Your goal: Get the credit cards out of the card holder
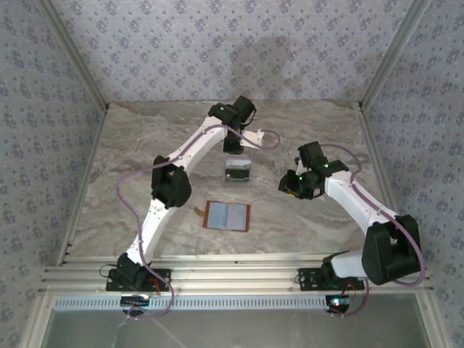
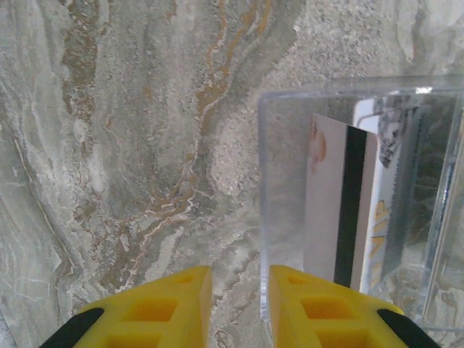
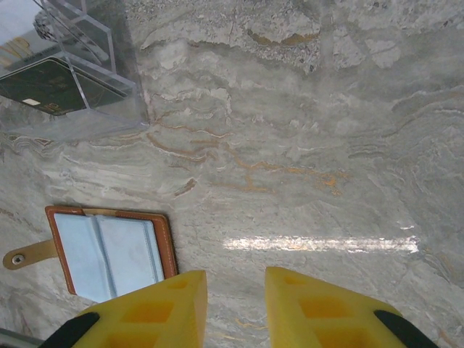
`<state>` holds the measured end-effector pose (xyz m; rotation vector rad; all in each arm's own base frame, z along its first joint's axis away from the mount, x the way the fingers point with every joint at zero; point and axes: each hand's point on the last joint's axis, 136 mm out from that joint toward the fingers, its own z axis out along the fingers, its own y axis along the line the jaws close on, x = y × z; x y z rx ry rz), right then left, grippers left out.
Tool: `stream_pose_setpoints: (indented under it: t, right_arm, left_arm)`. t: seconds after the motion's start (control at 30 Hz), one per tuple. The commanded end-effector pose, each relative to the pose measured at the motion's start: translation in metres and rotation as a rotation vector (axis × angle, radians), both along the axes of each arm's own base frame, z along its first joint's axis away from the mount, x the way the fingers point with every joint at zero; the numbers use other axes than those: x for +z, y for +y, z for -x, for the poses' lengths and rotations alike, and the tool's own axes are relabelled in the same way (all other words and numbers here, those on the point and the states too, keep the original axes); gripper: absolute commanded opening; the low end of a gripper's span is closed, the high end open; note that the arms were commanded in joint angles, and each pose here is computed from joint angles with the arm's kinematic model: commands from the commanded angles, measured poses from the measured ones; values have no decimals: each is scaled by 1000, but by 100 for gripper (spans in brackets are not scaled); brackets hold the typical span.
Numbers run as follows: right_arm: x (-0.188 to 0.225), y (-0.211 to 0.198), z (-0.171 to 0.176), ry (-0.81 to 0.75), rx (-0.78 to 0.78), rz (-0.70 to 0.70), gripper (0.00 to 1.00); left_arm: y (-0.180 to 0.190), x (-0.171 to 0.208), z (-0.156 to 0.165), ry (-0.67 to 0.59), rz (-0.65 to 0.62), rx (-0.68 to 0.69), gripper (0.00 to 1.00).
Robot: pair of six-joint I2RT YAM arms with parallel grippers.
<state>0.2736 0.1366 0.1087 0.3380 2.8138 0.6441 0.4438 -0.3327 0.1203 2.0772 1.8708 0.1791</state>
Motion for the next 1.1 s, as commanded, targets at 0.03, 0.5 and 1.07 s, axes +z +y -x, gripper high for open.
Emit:
stream_pose_setpoints:
  t: [0.03,0.5,1.07]
  right_arm:
    - [8,3,-2,-25,9,-7,28]
    - [8,12,0,-25,21,-1,29]
    - [5,11,2,-18,19,16,29]
  left_arm:
    - [-10,49,3,-36,133,47,28]
    - [12,10,49,207,50,21,34]
    - [18,-20,44,254,11,45,41]
